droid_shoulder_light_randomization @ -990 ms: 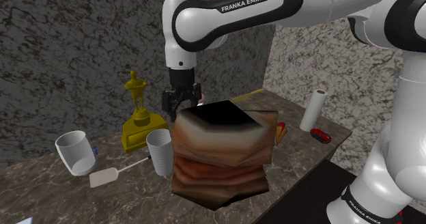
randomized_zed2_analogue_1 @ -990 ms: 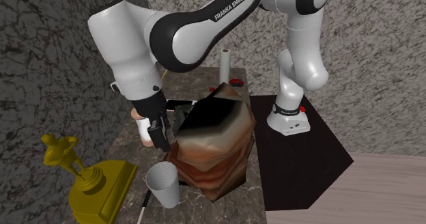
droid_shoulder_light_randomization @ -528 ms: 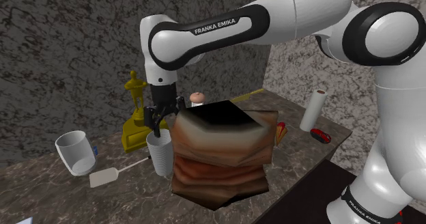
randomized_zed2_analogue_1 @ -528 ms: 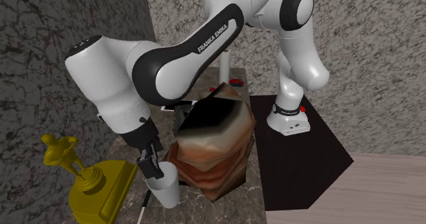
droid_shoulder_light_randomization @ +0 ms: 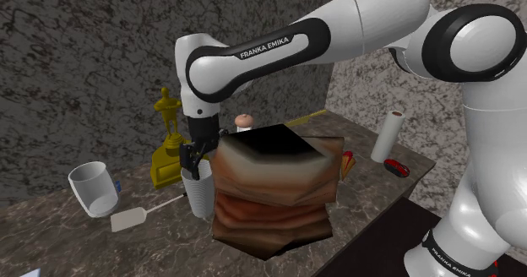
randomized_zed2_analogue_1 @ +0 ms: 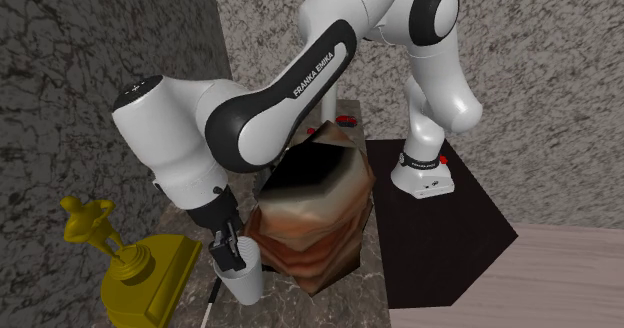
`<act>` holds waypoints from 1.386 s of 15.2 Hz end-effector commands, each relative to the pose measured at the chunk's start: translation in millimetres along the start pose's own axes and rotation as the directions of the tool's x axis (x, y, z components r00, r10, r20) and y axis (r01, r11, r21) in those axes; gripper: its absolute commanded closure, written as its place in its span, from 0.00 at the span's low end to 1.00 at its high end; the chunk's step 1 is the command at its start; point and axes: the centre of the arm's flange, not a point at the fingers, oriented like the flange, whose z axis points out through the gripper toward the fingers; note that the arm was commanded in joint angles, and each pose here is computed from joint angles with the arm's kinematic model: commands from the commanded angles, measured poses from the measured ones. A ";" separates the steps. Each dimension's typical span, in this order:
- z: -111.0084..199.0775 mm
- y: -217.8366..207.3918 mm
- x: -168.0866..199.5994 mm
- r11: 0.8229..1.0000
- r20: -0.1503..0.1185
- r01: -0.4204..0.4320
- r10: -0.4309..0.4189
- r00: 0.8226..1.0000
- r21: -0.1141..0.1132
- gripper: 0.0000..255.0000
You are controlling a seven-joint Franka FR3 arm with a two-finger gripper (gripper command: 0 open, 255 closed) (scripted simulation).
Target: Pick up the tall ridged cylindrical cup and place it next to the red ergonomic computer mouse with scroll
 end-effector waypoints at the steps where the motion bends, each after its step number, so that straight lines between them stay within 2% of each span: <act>1: 0.3 0.1 -0.1 1.000 0.000 0.000 0.000 1.000 0.000 0.00; 4: 0.3 0.0 -0.1 1.000 0.000 0.000 0.000 1.000 0.000 0.00; 5: 0.3 0.0 -0.1 1.000 0.000 0.000 0.000 1.000 0.000 1.00; 14: 0.3 0.1 -0.1 1.000 0.000 0.000 0.000 1.000 0.000 1.00; 21: -35.8 -3.9 -6.9 1.000 0.000 0.000 0.000 1.000 0.000 1.00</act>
